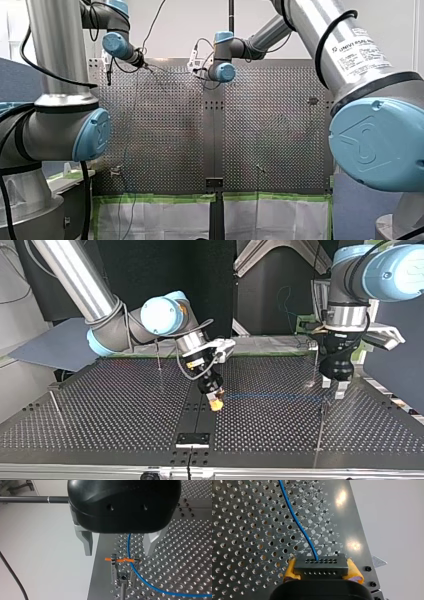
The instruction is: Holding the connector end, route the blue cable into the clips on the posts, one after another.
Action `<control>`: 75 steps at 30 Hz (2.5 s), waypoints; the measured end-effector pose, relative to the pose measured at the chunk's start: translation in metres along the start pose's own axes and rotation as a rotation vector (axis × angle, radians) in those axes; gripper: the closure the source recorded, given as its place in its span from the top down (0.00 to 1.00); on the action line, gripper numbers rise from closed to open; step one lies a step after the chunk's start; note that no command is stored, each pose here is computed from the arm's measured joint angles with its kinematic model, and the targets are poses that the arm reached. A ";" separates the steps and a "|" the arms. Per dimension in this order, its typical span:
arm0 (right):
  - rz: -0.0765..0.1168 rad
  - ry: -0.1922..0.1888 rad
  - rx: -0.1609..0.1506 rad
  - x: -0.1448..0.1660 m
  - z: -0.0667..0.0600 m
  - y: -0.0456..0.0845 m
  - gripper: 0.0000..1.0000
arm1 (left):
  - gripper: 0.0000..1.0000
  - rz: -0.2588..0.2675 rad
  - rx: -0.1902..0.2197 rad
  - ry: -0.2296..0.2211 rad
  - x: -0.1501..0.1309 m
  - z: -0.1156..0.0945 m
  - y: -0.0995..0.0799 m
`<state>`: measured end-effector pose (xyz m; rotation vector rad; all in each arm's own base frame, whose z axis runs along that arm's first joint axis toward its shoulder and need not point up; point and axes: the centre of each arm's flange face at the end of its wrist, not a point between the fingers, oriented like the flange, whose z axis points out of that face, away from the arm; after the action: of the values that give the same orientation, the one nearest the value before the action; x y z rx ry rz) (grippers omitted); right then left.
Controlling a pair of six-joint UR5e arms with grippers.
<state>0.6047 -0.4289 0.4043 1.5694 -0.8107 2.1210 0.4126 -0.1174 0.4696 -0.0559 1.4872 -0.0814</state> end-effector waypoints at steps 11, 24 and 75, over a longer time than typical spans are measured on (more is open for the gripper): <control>0.000 -0.001 0.000 -0.001 0.000 0.000 0.00 | 1.00 0.000 -0.010 0.001 0.000 0.001 0.000; -0.001 -0.001 -0.001 -0.001 0.001 0.003 0.00 | 1.00 -0.001 -0.016 0.001 0.000 0.000 -0.001; 0.000 -0.007 -0.006 -0.008 0.002 0.009 0.00 | 1.00 0.129 0.094 0.027 0.022 0.011 -0.036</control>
<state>0.6031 -0.4372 0.3953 1.5740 -0.8185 2.1121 0.4242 -0.1550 0.4516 0.1168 1.5090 -0.0478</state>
